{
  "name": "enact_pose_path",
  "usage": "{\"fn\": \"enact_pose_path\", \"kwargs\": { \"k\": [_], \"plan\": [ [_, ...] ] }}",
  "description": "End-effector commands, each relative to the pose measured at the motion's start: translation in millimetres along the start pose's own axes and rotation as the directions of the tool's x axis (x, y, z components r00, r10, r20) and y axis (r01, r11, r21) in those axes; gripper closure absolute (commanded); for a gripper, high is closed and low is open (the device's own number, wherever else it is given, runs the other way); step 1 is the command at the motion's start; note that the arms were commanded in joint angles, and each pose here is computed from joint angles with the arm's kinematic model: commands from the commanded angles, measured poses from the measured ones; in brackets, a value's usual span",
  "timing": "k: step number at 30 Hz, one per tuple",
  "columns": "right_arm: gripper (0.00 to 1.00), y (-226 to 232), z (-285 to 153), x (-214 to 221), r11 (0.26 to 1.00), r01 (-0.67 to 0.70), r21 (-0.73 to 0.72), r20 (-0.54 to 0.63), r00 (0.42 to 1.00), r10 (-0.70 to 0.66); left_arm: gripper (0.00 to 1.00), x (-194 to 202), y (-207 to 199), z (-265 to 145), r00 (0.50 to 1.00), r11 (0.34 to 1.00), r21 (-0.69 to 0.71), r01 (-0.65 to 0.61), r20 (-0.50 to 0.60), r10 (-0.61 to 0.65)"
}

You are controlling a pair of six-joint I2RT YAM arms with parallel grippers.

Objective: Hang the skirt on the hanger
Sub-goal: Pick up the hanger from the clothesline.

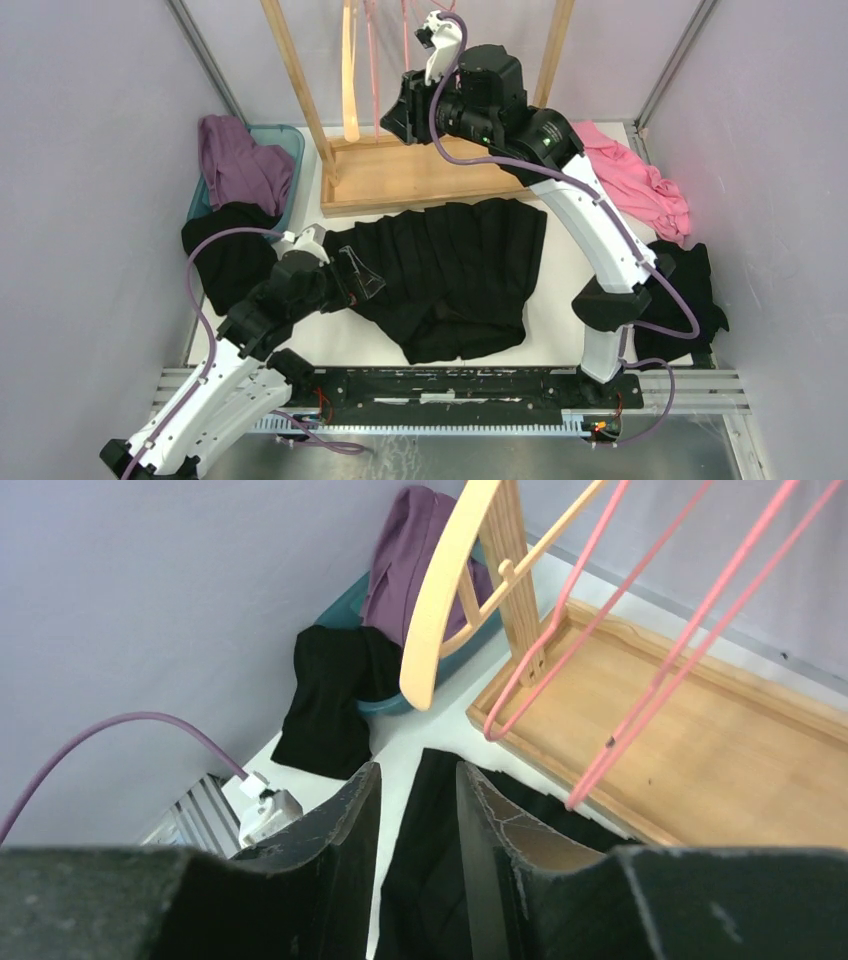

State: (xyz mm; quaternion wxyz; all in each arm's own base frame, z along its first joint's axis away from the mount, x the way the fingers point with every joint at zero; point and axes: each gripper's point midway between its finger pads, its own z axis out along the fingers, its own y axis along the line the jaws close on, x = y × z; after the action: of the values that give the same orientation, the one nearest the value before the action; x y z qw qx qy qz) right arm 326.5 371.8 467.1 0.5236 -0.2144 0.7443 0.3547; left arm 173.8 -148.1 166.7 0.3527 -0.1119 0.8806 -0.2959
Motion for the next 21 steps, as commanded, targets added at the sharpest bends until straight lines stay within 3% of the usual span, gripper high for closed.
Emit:
{"fn": "enact_pose_path", "kwargs": {
  "k": [1,6,9,21],
  "plan": [
    [0.60,6,11,-27,1.000,0.005,-0.007,0.099,0.995,-0.004,0.01,-16,-12,-9,0.998,0.999,0.031,0.009,0.056,-0.011],
    [0.58,21,35,-45,0.994,-0.020,-0.103,0.216,0.975,0.042,0.01,-15,-16,-9,0.998,0.998,0.055,0.029,0.055,-0.032],
    [0.50,26,48,-54,0.990,-0.029,-0.140,0.270,0.961,0.067,0.01,-16,-18,-10,0.998,0.998,0.062,0.032,0.056,-0.036],
    [0.41,-1,103,-54,0.997,-0.066,-0.051,0.357,0.931,0.080,0.01,-22,-23,-14,0.997,0.997,0.063,0.032,0.061,-0.036]
  ]
}}
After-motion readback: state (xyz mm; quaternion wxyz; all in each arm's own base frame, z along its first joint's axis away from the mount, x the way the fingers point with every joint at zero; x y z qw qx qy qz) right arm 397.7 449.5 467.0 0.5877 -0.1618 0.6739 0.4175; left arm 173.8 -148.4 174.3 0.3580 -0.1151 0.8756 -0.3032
